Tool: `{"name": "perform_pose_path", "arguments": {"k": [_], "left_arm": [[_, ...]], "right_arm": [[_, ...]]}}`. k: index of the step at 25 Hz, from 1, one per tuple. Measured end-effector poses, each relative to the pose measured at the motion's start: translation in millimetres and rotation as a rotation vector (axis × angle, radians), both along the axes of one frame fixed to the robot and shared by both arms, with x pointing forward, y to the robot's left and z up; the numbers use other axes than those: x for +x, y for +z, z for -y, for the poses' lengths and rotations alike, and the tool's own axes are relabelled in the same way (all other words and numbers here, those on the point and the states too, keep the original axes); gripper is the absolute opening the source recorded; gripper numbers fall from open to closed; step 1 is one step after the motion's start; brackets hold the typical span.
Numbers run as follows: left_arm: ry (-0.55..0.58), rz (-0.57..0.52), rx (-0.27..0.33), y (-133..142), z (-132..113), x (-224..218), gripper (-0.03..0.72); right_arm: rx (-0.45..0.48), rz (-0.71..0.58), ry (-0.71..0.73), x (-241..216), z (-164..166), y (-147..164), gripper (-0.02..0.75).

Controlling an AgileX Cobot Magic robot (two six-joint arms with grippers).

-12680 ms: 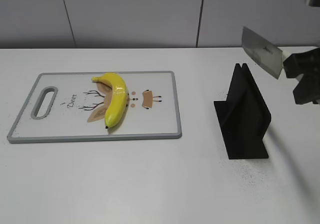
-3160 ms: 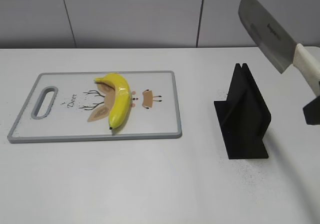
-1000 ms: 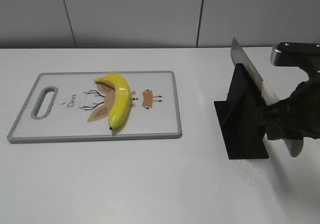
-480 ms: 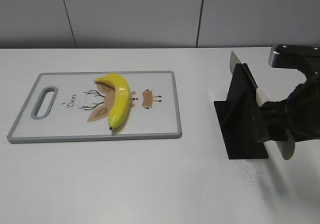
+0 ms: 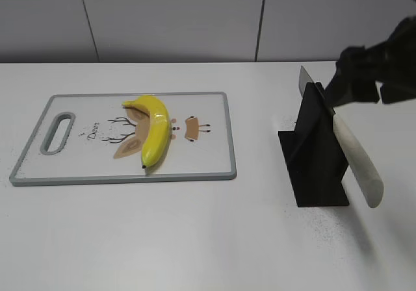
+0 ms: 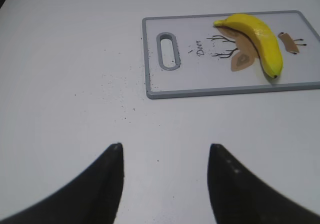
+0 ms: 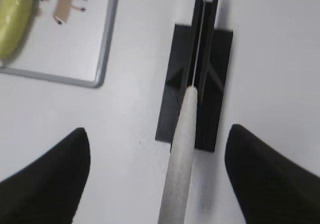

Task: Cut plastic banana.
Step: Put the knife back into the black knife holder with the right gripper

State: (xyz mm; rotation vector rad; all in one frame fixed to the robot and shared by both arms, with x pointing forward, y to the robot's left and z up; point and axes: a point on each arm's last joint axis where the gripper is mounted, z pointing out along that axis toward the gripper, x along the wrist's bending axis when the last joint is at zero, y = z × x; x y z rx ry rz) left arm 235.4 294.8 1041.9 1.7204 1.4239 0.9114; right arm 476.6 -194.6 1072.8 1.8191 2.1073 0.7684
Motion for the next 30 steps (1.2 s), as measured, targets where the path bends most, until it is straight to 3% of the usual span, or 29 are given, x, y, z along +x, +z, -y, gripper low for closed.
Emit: {"name": "perform_pose_path", "arguments": {"k": [6,10,13,21,30], "left_arm": [[0.000,0.000,0.000,0.0,0.0,0.0,0.526],[0.000,0.000,0.000,0.0,0.0,0.0,0.526],[0.000,0.000,0.000,0.0,0.0,0.0,0.526],[0.000,0.000,0.000,0.0,0.0,0.0,0.526],[0.000,0.000,0.000,0.0,0.0,0.0,0.526]], "right_arm": [[-0.033,0.206,0.145,-27.2,11.5,60.4,0.610],[-0.109,0.245,0.266,-67.1,27.8,80.6,0.591],[-0.112,0.270,0.293,-98.3,40.4,85.9,0.590],[-0.056,0.336,0.302,-175.0,70.1,48.9,0.589],[0.004,0.470,0.296,-228.8,91.4,2.5,0.589]]}}
